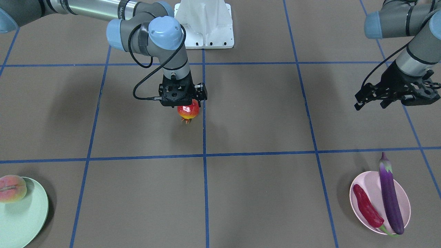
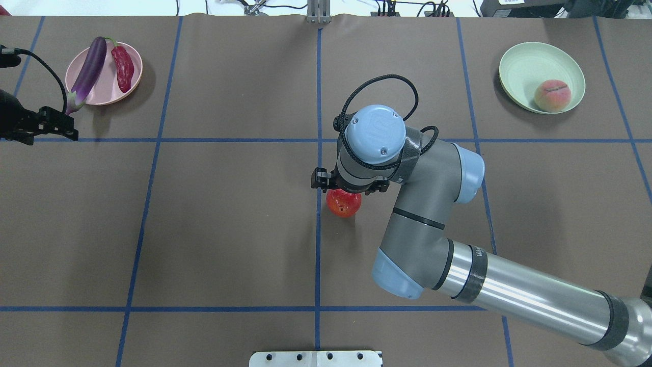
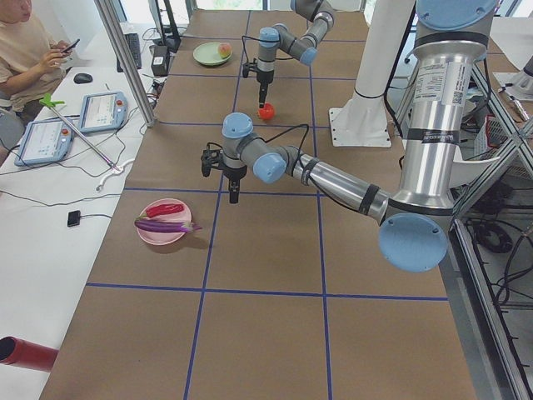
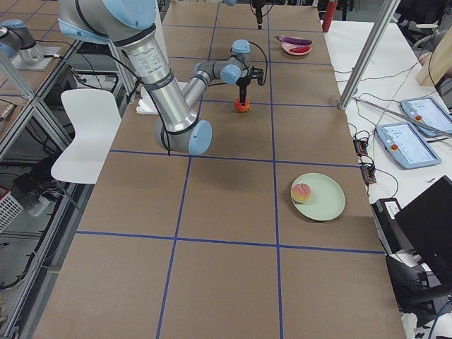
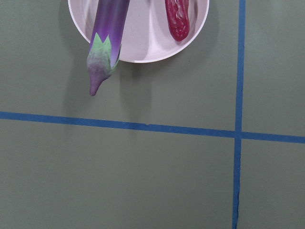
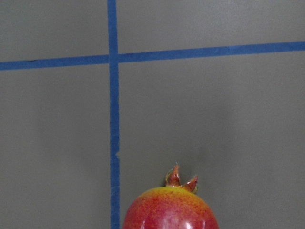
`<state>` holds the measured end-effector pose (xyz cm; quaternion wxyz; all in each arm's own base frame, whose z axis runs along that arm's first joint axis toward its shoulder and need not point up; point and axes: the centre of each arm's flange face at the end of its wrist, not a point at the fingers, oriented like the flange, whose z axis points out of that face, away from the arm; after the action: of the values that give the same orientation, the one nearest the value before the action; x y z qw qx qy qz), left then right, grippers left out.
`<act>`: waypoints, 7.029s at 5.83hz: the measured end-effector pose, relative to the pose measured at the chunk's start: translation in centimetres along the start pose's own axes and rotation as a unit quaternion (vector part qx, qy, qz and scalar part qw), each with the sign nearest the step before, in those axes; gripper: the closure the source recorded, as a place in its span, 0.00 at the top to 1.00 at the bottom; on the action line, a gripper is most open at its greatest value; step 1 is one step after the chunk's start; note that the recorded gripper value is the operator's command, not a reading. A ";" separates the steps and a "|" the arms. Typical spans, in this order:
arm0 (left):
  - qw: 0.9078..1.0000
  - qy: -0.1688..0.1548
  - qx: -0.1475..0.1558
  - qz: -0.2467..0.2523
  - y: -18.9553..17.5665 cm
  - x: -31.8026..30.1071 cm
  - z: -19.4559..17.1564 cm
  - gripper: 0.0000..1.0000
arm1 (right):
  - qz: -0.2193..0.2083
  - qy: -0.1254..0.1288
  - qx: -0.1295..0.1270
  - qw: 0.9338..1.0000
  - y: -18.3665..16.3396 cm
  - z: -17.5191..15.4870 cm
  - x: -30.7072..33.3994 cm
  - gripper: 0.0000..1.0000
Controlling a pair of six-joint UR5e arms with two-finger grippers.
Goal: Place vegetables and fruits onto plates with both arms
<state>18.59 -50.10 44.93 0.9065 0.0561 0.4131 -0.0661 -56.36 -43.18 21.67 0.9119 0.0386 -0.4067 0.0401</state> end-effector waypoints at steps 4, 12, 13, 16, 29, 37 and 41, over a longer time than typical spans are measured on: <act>1.000 0.002 0.001 0.002 0.1 0.3 -0.2 1.00 | -0.003 0.013 -0.007 1.000 0.5 2.2 -0.9 0.00; 1.000 0.007 0.005 0.005 0.2 0.9 -0.8 1.00 | 0.044 0.058 0.009 0.997 -28.9 -10.6 26.8 0.00; 1.000 0.007 0.005 0.006 0.2 1.0 -0.9 1.00 | 0.050 0.068 0.005 0.996 -32.3 -8.0 33.0 0.00; 1.000 0.008 0.007 0.008 0.0 1.4 -0.9 1.00 | 0.047 0.102 -0.020 0.993 -35.7 -4.2 44.9 0.00; 0.990 -0.008 0.005 0.143 5.9 -22.9 -9.0 1.00 | -0.003 -0.033 0.053 0.998 -10.5 -19.8 58.7 1.00; 0.991 0.001 -0.001 0.132 9.0 -27.3 -9.2 1.00 | -0.033 -0.021 0.062 0.997 -3.7 -22.3 64.2 1.00; 0.993 -0.006 -0.010 0.120 8.8 -28.4 -8.3 1.00 | -0.090 -0.003 0.023 0.996 -5.3 -22.4 65.8 1.00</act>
<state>-4.52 -38.03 61.41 0.9111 0.0955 0.3983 0.0473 4.55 -43.39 55.60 0.9096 0.0965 -0.4029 -0.0326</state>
